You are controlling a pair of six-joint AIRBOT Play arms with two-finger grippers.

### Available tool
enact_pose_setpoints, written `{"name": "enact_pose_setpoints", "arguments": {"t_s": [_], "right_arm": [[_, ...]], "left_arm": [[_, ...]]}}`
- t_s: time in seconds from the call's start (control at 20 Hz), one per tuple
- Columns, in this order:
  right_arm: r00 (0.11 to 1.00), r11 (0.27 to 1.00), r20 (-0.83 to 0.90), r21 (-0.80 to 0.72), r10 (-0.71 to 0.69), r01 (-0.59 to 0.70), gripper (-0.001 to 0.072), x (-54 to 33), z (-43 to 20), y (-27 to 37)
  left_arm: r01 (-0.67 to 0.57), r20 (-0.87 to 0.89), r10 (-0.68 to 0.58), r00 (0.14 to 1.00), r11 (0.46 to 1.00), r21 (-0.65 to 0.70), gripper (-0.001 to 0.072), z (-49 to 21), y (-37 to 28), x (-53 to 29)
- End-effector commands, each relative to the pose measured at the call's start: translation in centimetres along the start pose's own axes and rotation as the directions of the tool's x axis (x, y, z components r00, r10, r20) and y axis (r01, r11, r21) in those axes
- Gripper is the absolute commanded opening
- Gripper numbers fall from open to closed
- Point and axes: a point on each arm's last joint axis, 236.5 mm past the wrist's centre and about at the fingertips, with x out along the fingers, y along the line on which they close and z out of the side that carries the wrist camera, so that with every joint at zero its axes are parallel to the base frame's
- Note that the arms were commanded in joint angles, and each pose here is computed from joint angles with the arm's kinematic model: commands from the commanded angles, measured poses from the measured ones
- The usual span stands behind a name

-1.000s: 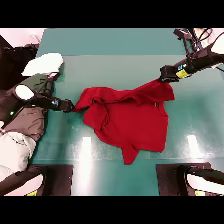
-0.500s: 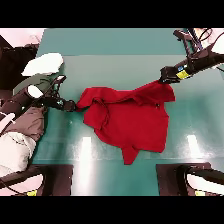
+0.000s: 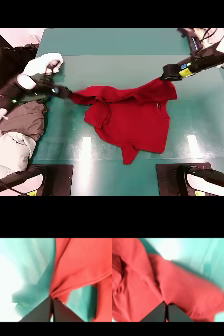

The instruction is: Fold the shirts.

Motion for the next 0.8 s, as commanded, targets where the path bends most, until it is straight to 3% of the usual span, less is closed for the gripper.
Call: {"name": "enact_pose_setpoints", "arguments": {"t_s": [0.0, 0.15, 0.25, 0.5, 0.75], "right_arm": [[0.962, 1.0, 0.272, -0.008, -0.018, 0.021, 0.0013, -5.8, 4.2, 0.2], [0.854, 0.998, 0.52, -0.025, -0.034, 0.055, 0.0012, -15.1, 7.4, 1.1], [0.762, 0.995, 0.647, -0.049, -0.031, 0.083, 0.0013, -21.7, 8.7, 2.5], [0.556, 0.976, 0.83, -0.148, 0.034, 0.16, 0.0012, -34.8, 7.1, 7.8], [0.411, 0.963, 0.908, -0.181, 0.084, 0.202, 0.0012, -42.0, 3.2, 11.1]], "left_arm": [[-0.212, 0.293, 0.161, 0.942, 0.966, 0.149, 0.0023, 10.7, 0.8, -12.2], [-0.379, 0.603, 0.206, 0.771, 0.909, 0.175, 0.0023, 18.5, -1.9, -27.5], [-0.425, 0.721, 0.187, 0.668, 0.891, 0.163, 0.0023, 20.3, -4.4, -35.5], [-0.483, 0.855, 0.137, 0.501, 0.863, 0.145, 0.0023, 19.3, -9.4, -48.6], [-0.438, 0.922, 0.045, 0.384, 0.888, 0.139, 0.0023, 16.7, -13.6, -55.4]]}}
